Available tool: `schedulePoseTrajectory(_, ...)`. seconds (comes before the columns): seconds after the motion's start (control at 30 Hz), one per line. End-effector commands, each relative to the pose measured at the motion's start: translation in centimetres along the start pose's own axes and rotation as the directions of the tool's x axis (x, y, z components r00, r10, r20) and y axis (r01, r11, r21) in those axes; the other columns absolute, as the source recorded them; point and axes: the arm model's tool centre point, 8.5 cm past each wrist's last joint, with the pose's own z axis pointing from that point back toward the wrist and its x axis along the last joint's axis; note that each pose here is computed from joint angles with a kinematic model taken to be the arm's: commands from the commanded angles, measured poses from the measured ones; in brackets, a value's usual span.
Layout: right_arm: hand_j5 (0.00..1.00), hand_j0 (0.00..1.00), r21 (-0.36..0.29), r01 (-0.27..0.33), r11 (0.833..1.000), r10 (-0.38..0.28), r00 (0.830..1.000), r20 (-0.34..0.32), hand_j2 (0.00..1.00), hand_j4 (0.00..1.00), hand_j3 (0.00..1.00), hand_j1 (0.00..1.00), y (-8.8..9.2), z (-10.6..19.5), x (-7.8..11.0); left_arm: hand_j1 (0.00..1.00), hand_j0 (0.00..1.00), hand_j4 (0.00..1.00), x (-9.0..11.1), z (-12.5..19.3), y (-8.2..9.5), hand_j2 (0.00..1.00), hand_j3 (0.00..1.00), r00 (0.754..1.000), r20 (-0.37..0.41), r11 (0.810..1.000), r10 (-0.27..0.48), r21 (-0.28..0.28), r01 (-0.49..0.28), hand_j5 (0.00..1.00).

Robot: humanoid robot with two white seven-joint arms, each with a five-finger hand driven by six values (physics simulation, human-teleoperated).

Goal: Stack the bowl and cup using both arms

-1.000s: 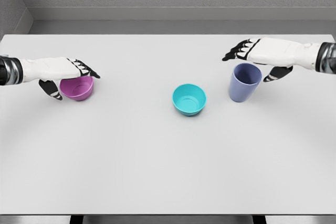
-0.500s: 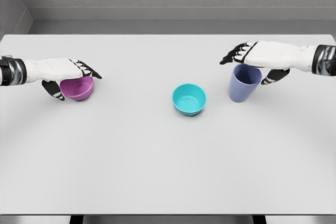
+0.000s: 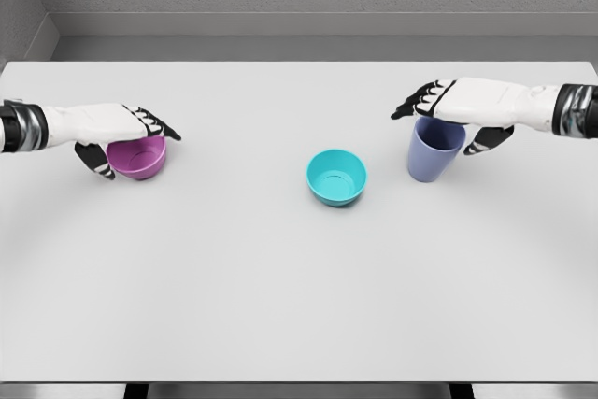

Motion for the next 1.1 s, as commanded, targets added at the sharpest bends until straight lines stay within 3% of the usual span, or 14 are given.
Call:
schedulePoseTrajectory(0.0,1.00,1.00,-0.003,0.005,1.000,-0.005,1.000,0.000,1.00,1.00,1.00,1.00,0.0,0.0,0.0,1.00,1.00,1.00,0.0,0.0,0.0,1.00,1.00,1.000,-0.001,1.000,0.004,0.002,-0.004,1.00)
schedulePoseTrajectory(0.3,1.00,1.00,-0.002,0.005,1.000,-0.005,1.000,-0.002,1.00,1.00,1.00,1.00,0.0,0.1,-0.1,0.99,0.99,0.99,0.0,-0.2,-0.2,0.99,0.99,1.000,-0.005,1.000,-0.008,-0.011,0.008,0.99)
schedulePoseTrajectory(0.43,1.00,1.00,-0.002,0.005,1.000,-0.005,1.000,-0.002,1.00,1.00,1.00,1.00,0.0,0.1,-0.1,0.94,0.94,0.94,0.1,-0.3,-0.3,0.94,0.94,1.000,-0.005,1.000,-0.012,-0.015,0.011,0.94)
schedulePoseTrajectory(0.7,1.00,1.00,-0.002,0.004,1.000,-0.004,1.000,-0.001,1.00,1.00,1.00,1.00,0.0,0.1,0.0,0.74,0.74,0.74,0.2,-0.3,-0.3,0.74,0.74,1.000,-0.002,1.000,-0.012,-0.016,0.012,0.74)
schedulePoseTrajectory(0.9,1.00,1.00,-0.001,0.004,1.000,-0.004,1.000,-0.003,1.00,1.00,1.00,1.00,0.0,0.2,-0.1,0.73,0.73,0.73,0.3,-0.4,-0.3,0.73,0.73,1.000,0.001,1.000,-0.014,-0.016,0.014,0.73)
schedulePoseTrajectory(1.03,1.00,1.00,0.001,0.002,1.000,-0.002,1.000,-0.009,1.00,1.00,1.00,1.00,0.0,0.4,-0.2,0.73,0.73,0.73,0.6,-0.4,0.3,0.73,0.73,1.000,0.011,1.000,-0.024,-0.004,0.024,0.73)
schedulePoseTrajectory(1.07,1.00,1.00,0.000,0.003,1.000,-0.003,1.000,-0.008,1.00,1.00,1.00,1.00,0.0,0.4,-0.2,0.73,0.73,0.73,0.6,-0.2,1.4,0.73,0.73,0.999,0.008,0.999,-0.041,0.012,0.041,0.73)
